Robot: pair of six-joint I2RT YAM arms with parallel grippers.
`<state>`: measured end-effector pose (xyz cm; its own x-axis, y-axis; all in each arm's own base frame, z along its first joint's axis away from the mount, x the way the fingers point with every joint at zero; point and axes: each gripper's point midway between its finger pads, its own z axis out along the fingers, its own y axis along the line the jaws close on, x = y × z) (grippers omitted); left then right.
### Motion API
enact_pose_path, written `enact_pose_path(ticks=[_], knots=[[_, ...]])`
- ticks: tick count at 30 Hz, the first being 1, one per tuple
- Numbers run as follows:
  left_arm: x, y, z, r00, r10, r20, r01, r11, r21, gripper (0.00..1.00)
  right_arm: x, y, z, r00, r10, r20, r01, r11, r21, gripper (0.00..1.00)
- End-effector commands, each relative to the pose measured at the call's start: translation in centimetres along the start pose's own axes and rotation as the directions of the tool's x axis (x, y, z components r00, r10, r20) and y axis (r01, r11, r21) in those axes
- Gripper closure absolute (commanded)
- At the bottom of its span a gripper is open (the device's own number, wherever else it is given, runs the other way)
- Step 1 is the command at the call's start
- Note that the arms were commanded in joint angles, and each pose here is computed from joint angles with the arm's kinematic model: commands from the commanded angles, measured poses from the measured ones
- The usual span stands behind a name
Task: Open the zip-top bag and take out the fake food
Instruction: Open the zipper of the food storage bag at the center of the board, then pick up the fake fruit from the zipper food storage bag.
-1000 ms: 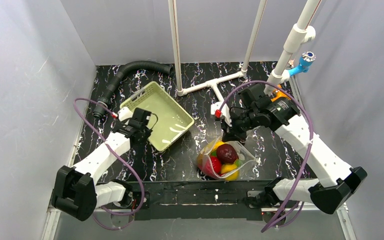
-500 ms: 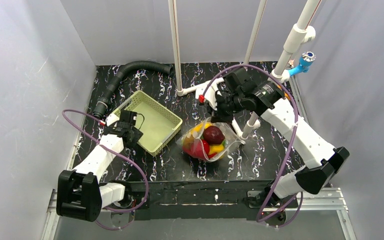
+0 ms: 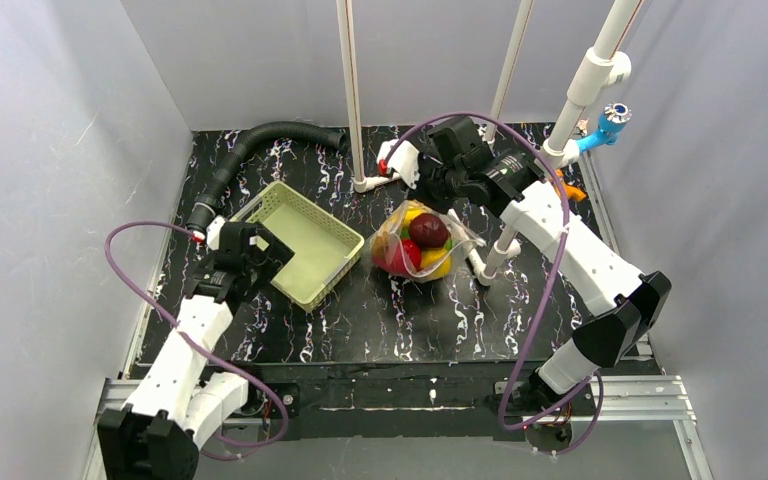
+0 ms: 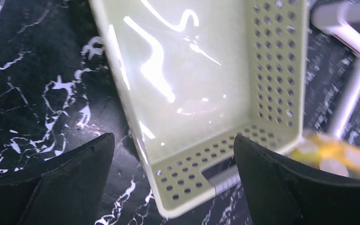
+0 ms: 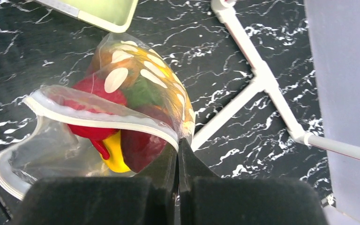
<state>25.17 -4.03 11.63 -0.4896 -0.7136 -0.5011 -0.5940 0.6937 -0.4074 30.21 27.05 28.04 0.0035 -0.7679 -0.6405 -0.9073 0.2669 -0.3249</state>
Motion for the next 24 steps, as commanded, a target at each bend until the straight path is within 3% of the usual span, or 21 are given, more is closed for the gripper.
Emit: enact_pose_path(ticks=[1, 6, 11, 15, 21, 24], knots=[[0.9, -2.1, -3.0, 0.992, 0.113, -0.047, -0.103, 0.976, 0.19, 0.02, -1.8, -2.2, -1.7, 0.997, -0.003, 0.078, -0.007, 0.991, 0.136, 0.99], [3.1, -5.3, -6.1, 0.972, 0.225, -0.064, -0.167, 0.858, 0.485, 0.02, 1.0, 1.6, -0.7, 0.997, 0.022, 0.067, -0.024, 0.999, 0.035, 0.99], [5.6, -8.3, -9.8, 0.941, 0.322, -0.103, -0.148, 0.666, 0.731, 0.02, 3.0, 6.9, 0.8, 0.995, 0.062, 0.074, -0.05, 0.987, -0.152, 0.99], [7.2, -9.2, -12.2, 0.916, 0.368, -0.159, -0.089, 0.574, 0.814, 0.02, 3.2, 8.6, 1.3, 0.991, 0.099, 0.093, -0.076, 0.973, -0.219, 0.99], [9.4, -10.2, -15.1, 0.922, 0.351, -0.16, -0.02, 0.457, 0.889, 0.02, 2.7, 9.6, 1.9, 0.984, 0.132, 0.121, -0.096, 0.958, -0.272, 0.99], [11.0, -10.8, -16.0, 0.915, 0.374, -0.15, -0.027, 0.429, 0.903, 0.02, 1.9, 9.8, 1.8, 0.978, 0.153, 0.139, -0.105, 0.948, -0.3, 0.99]])
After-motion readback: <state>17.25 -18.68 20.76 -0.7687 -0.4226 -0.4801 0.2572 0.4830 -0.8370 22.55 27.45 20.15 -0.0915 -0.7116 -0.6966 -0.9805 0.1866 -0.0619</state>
